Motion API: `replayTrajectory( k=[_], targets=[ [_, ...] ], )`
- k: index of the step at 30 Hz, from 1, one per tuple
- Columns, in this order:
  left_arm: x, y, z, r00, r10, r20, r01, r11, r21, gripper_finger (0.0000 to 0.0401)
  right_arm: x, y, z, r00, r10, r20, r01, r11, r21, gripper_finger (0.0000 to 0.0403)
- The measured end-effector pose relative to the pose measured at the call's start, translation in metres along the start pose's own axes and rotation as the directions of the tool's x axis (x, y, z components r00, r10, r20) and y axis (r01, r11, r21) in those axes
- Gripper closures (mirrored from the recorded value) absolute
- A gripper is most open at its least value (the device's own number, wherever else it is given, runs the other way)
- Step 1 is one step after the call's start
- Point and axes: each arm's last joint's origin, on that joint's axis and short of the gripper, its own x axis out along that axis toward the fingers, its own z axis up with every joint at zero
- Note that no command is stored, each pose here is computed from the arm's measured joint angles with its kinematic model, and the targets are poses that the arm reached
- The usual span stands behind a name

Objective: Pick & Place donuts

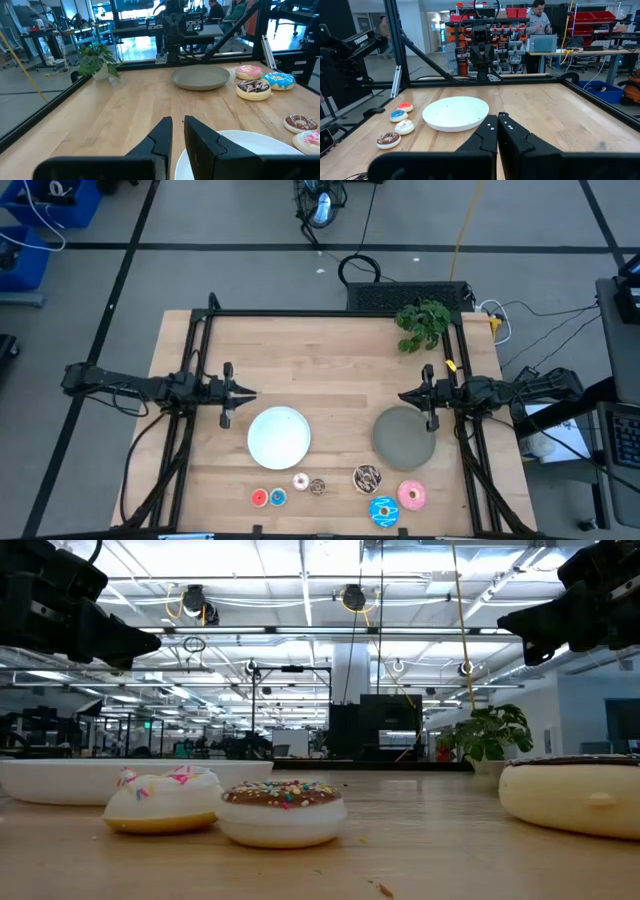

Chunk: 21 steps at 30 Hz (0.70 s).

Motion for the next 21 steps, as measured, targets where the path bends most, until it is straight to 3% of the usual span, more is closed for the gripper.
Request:
replayTrajectory(
  k=[21],
  targets=[
    [0.0000,0.0000,0.0000,1.000,0.000,0.000,0.000,1.000,0.000,0.0345,-0.0002,0.0002,0.0064,0.998,0.002,0.066,0.001,0.999,-0.042,0.0403]
  ],
)
